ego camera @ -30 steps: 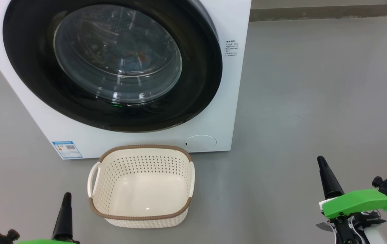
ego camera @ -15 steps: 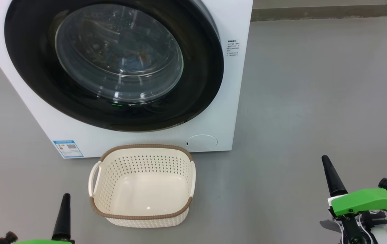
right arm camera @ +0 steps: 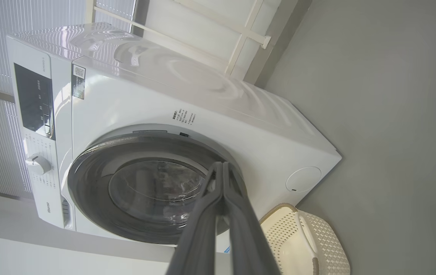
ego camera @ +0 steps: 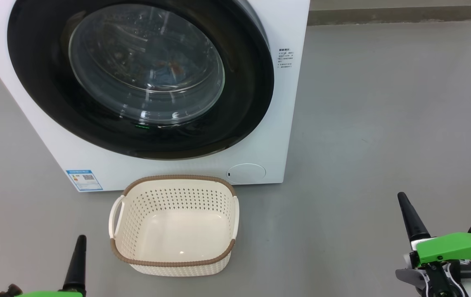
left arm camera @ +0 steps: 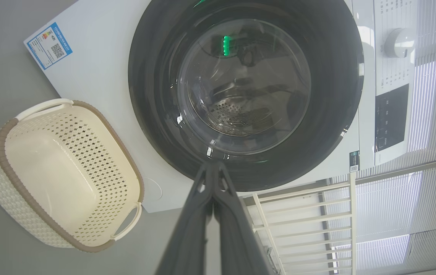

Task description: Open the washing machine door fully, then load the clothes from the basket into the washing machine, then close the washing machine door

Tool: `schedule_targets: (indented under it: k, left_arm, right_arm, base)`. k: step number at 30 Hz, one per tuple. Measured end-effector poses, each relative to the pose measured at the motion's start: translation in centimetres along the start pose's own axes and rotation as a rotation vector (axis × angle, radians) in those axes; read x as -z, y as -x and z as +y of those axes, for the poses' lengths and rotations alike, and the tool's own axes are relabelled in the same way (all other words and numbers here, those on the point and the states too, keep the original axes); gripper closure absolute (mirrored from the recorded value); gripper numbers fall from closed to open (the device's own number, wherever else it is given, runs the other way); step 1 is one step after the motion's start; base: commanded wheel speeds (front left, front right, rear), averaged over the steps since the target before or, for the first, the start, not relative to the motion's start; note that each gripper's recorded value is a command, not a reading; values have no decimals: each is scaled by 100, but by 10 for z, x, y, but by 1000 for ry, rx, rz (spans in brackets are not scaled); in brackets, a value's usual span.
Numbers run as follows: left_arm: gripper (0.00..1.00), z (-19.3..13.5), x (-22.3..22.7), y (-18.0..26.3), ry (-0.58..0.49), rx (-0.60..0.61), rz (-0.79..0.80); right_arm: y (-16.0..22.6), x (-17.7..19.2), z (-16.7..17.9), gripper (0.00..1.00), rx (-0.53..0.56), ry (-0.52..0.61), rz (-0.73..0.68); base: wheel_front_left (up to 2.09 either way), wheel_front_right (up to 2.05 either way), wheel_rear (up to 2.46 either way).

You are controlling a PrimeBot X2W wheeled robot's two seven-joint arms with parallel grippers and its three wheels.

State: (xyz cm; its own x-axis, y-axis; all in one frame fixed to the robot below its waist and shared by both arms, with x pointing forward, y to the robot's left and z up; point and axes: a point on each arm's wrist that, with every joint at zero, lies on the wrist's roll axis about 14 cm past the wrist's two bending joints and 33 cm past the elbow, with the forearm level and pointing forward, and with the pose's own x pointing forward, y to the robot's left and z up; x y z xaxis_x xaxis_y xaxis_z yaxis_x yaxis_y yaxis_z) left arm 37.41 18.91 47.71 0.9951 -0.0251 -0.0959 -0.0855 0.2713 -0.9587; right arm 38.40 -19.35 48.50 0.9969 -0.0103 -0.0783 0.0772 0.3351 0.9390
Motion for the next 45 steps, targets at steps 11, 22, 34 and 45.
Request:
schedule_targets:
  k: [11, 22, 34, 45]
  left_arm:
    - [100, -5, 0, -3, 97, 13, -1]
    - [100, -5, -2, -3, 180, 16, -5]
    - [100, -6, -2, -2, 270, 24, -4]
    - [100, -6, -2, -2, 271, 24, -5]
  right_arm:
    - [-1, -4, 2, 100, -7, -123, -4]
    - [-2, -8, 4, 100, -20, -243, -10]
    - [-2, -14, 6, 100, -38, -344, -18]
    - [-2, -14, 7, 100, -41, -356, -20]
  base:
    - [0, 0, 0]
    - [0, 0, 0]
    - [0, 0, 0]
    - [0, 0, 0]
